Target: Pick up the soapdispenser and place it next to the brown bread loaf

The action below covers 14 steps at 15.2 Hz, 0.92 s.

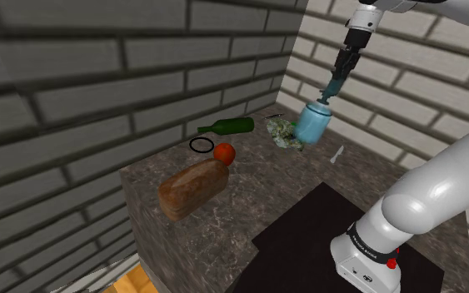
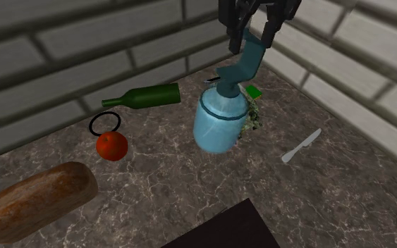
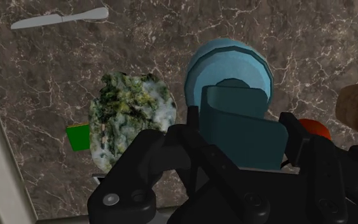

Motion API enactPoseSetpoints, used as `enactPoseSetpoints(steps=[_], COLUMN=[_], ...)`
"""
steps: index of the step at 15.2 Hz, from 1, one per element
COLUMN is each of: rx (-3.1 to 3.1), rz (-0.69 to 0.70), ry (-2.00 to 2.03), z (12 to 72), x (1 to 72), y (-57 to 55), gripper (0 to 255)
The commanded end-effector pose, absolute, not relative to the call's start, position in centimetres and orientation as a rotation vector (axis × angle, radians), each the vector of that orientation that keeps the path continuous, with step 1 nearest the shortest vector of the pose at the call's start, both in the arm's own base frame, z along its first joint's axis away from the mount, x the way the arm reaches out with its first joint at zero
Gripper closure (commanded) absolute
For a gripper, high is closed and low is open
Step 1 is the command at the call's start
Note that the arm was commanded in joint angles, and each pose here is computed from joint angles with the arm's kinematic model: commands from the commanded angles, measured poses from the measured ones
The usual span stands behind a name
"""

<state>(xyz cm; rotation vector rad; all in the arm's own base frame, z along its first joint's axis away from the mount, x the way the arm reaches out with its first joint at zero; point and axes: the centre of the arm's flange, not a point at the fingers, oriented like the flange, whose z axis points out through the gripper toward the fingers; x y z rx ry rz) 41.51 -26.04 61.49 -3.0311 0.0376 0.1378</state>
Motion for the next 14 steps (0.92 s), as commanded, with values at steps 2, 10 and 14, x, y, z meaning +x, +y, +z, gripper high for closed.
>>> enactPoseSetpoints(steps=[2,10,14], rx=[-3.031,-3.031,-3.044], rz=[0.137,0.137,0.111], ry=[0.037,0.037,0.063], z=[63.2,65.7,61.0], x=[41.8,41.7,41.5], y=[-26.1,-25.5,-23.1], gripper=[255,0,0])
